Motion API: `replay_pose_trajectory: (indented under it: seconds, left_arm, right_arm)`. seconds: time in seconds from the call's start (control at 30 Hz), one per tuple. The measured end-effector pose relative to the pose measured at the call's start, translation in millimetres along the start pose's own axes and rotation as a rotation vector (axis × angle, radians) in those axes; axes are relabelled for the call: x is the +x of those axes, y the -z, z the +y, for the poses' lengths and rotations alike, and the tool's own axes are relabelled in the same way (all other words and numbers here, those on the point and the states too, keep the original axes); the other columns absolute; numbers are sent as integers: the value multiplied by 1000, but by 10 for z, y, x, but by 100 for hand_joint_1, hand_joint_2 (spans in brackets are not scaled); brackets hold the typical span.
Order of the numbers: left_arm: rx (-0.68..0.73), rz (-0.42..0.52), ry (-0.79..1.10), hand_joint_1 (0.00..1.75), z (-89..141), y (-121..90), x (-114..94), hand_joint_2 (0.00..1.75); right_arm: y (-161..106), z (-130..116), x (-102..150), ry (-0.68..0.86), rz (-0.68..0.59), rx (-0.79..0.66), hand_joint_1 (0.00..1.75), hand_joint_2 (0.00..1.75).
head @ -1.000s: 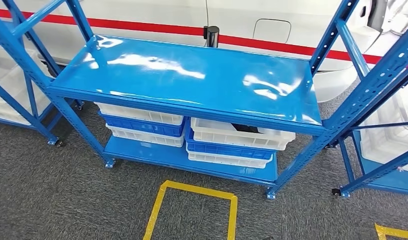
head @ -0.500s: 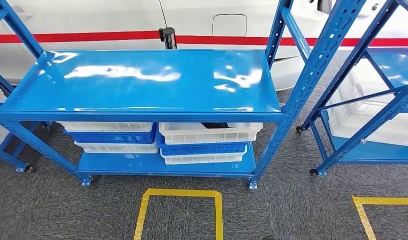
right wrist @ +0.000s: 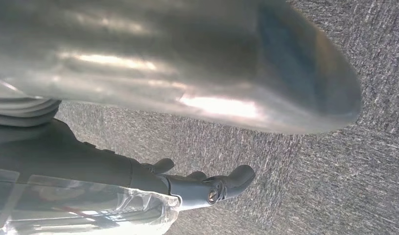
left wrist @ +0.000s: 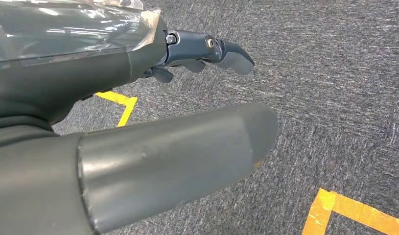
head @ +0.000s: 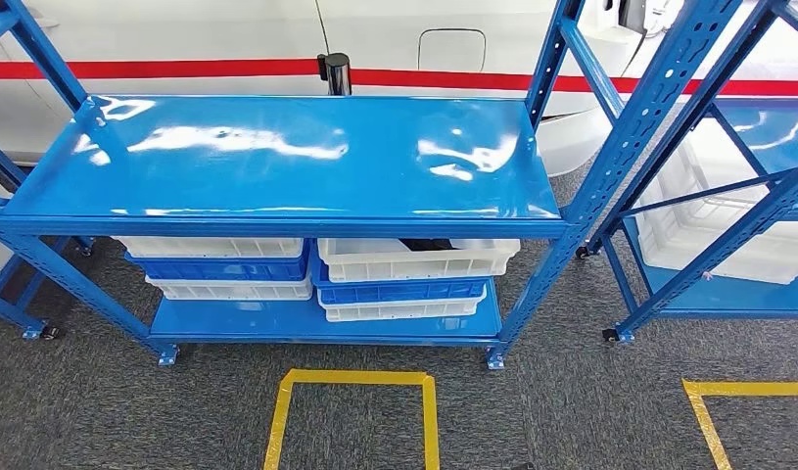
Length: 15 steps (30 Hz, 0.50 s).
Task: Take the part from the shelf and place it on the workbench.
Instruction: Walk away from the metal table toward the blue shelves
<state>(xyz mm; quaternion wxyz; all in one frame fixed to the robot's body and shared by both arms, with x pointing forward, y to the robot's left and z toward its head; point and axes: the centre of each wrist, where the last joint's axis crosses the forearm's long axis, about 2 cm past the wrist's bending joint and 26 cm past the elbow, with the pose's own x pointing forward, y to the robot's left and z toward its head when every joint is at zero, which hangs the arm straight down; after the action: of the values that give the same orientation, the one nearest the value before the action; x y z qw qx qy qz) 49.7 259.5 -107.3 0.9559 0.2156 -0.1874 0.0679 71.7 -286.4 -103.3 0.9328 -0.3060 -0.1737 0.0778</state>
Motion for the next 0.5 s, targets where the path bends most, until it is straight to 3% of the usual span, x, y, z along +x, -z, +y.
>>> replay_pose_trajectory:
  seconds: [0.5]
  left_arm:
    - [-11, -9, 7, 0, 1, 2, 3, 0]
  right_arm:
    - [-3, -1, -11, -8, 10, -11, 0, 0]
